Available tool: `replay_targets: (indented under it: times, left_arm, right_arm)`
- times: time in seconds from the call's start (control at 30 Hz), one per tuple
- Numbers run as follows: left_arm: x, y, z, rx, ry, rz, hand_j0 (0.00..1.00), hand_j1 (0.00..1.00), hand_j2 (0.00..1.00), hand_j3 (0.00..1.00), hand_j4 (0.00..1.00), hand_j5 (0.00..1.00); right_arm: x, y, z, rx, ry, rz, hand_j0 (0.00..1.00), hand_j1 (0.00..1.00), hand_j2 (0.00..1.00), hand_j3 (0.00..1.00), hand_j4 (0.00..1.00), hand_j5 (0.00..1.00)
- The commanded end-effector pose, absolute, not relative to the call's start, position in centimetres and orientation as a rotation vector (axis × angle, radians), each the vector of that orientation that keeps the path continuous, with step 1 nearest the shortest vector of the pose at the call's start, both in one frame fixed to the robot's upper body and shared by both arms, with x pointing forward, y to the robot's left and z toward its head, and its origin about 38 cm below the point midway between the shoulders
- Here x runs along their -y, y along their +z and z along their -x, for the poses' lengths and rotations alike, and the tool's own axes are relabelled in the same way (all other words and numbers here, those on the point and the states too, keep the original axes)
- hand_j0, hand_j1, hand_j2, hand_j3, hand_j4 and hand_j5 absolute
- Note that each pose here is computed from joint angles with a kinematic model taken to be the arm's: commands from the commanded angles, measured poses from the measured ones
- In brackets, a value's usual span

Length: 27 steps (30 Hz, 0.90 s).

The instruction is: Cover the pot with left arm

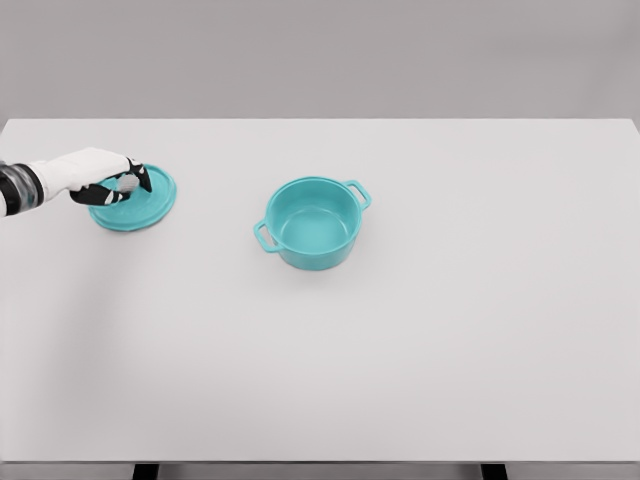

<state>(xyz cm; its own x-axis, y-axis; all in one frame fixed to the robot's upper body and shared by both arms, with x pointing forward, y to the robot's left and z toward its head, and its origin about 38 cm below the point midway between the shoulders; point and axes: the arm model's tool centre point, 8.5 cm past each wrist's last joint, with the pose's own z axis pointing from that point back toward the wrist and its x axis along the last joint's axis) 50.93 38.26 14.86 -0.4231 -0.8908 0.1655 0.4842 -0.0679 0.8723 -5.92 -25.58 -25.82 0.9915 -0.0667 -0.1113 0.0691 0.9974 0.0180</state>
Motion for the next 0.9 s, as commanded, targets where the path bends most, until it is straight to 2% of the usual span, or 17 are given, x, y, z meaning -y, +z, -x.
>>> replay_targets:
  times: [0.0,0.67,0.87]
  left_arm:
    - [-38.4,15.2,-50.9,1.159,-1.686,-0.524,0.52,0.52,0.52,0.52,0.52,0.52]
    - [-34.8,22.5,-50.3,1.386,-1.826,-0.696,0.53,0.53,0.53,0.53,0.53,0.53]
    - [-33.1,23.1,-49.1,1.458,-1.882,-0.647,0.53,0.53,0.53,0.53,0.53,0.53]
  right_arm:
    - [25.6,-25.8,5.9,-0.111,-0.068,-0.022,1.0,1.0,1.0,1.0,1.0,1.0]
    - [25.6,-25.8,5.9,-0.111,-0.068,-0.022,1.0,1.0,1.0,1.0,1.0,1.0]
    - [25.6,-25.8,5.9,-0.111,-0.068,-0.022,1.0,1.0,1.0,1.0,1.0,1.0]
